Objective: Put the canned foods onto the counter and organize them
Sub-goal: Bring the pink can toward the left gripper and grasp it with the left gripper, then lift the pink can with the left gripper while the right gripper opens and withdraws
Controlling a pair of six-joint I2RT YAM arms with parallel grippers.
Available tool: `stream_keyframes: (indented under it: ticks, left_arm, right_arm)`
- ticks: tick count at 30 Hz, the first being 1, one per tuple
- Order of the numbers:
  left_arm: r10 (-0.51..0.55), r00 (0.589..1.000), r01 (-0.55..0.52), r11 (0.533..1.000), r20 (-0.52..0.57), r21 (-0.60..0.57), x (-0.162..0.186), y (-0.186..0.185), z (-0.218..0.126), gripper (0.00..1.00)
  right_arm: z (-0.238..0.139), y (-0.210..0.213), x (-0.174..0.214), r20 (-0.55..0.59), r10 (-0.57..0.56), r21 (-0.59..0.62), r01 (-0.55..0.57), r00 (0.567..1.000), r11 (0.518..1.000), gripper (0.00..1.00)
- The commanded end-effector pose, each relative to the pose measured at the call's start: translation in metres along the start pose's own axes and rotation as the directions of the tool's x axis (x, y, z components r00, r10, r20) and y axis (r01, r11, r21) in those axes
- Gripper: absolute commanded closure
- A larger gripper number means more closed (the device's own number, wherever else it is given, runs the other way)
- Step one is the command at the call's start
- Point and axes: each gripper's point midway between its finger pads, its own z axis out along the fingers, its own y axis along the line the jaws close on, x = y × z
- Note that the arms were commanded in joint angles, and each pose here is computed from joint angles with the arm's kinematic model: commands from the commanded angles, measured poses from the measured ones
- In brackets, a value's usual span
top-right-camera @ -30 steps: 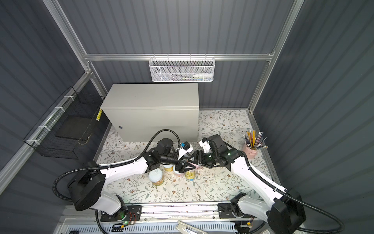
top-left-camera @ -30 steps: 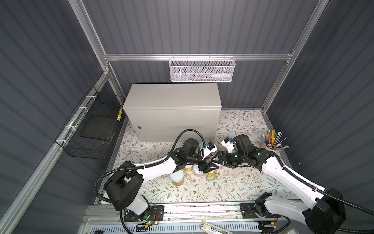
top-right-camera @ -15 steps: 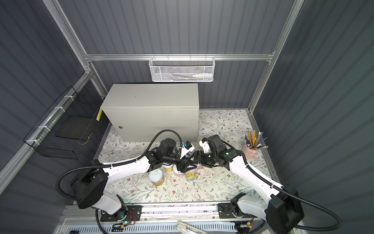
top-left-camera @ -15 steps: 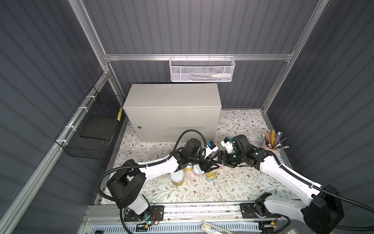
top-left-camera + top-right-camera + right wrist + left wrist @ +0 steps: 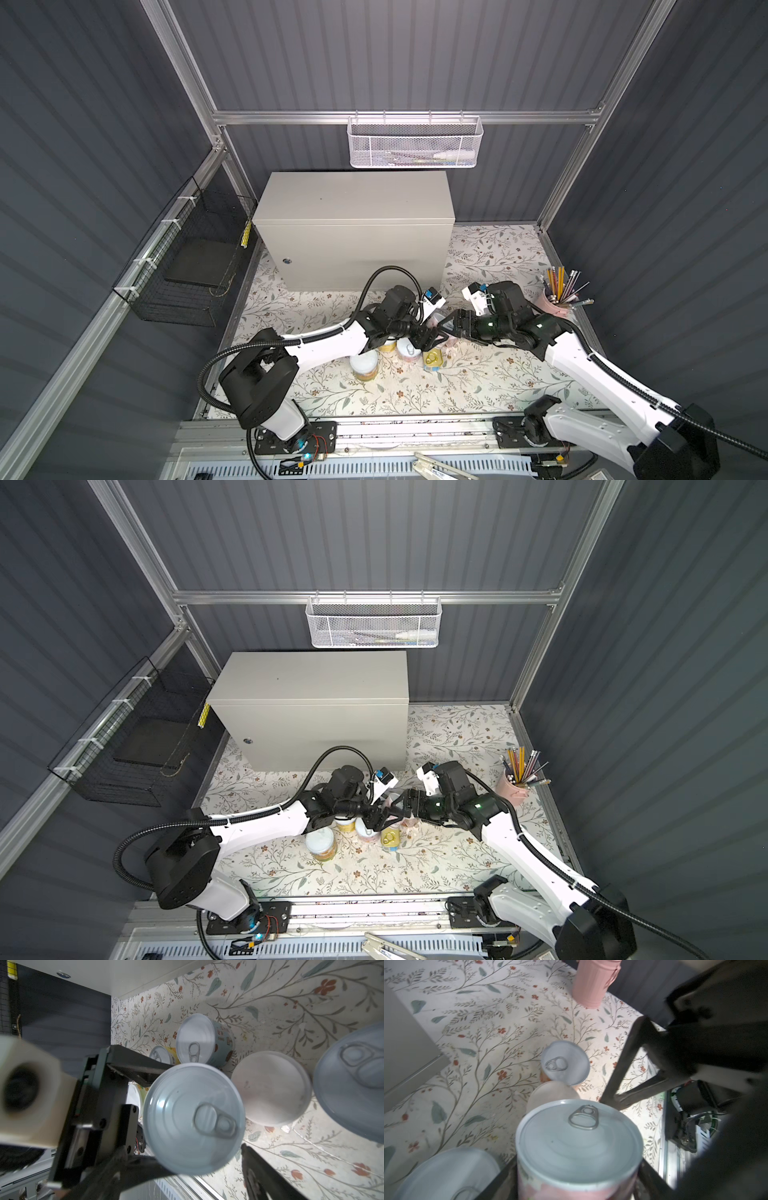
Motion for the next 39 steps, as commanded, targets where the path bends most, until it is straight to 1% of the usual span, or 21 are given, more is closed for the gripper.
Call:
stream_keyframes:
  ticks: [1, 4, 10, 15, 16, 19, 22, 26, 29, 30, 31, 33, 39]
  left_arm:
    - [0.006, 0.995, 0.002, 0.997, 0.098, -0.078, -0.038, 0.010, -0.014, 0.66]
    - [0.010, 0.996, 0.000, 0.994, 0.085, -0.112, -0.040, 0.014, -0.017, 0.67]
    - [0.002, 0.994, 0.016, 0.987, 0.113, -0.158, -0.051, 0.018, -0.030, 0.67]
    - [-0.009, 0.991, 0.035, 0.981, 0.134, -0.192, -0.070, 0.015, -0.049, 0.68]
    - [-0.007, 0.989, 0.036, 0.980, 0.148, -0.194, -0.076, 0.013, -0.055, 0.68]
    - [0.002, 0.985, 0.037, 0.974, 0.175, -0.221, -0.096, 0.010, -0.073, 0.68]
    - [0.013, 0.983, 0.038, 0.962, 0.185, -0.272, -0.116, 0.010, -0.093, 0.68]
    - [0.023, 0.967, 0.061, 0.946, 0.252, -0.320, -0.145, 0.007, -0.123, 0.68]
    - [0.044, 0.962, 0.058, 0.933, 0.271, -0.356, -0.163, 0.006, -0.139, 0.68]
    - [0.046, 0.963, 0.058, 0.926, 0.265, -0.372, -0.164, 0.008, -0.141, 0.68]
    - [0.058, 0.953, 0.064, 0.921, 0.298, -0.384, -0.180, 0.006, -0.153, 0.68]
    - [0.068, 0.944, 0.074, 0.911, 0.323, -0.407, -0.191, 0.007, -0.162, 0.68]
    - [0.111, 0.911, 0.067, 0.911, 0.398, -0.408, -0.232, -0.003, -0.182, 0.69]
  right_arm:
    - [0.000, -0.004, 0.015, -0.040, 0.009, -0.010, -0.009, 0.999, 1.000, 0.09]
    - [-0.001, -0.007, 0.017, -0.023, 0.008, -0.012, -0.008, 1.000, 1.000, 0.07]
    - [-0.003, -0.014, 0.023, -0.002, -0.003, -0.020, 0.003, 1.000, 1.000, 0.06]
    - [-0.007, -0.015, 0.026, 0.036, -0.019, -0.044, 0.021, 0.999, 0.999, 0.05]
    - [-0.009, -0.010, 0.022, 0.067, -0.044, -0.063, 0.048, 0.997, 0.997, 0.04]
    - [-0.016, -0.010, 0.018, 0.126, -0.074, -0.059, 0.082, 0.989, 0.995, 0.01]
    - [-0.023, -0.007, 0.015, 0.181, -0.113, -0.070, 0.127, 0.977, 0.989, 0.01]
    - [-0.038, -0.004, 0.011, 0.270, -0.177, -0.063, 0.201, 0.947, 0.978, 0.01]
    - [-0.047, -0.004, 0.011, 0.321, -0.213, -0.048, 0.240, 0.923, 0.970, 0.01]
    - [-0.050, -0.004, 0.011, 0.331, -0.223, -0.043, 0.251, 0.917, 0.967, 0.01]
    - [-0.052, -0.005, 0.011, 0.338, -0.234, -0.036, 0.261, 0.912, 0.965, 0.01]
    - [-0.053, -0.007, 0.013, 0.341, -0.251, -0.018, 0.273, 0.906, 0.962, 0.01]
    - [-0.051, -0.012, 0.016, 0.325, -0.280, 0.007, 0.294, 0.903, 0.956, 0.01]
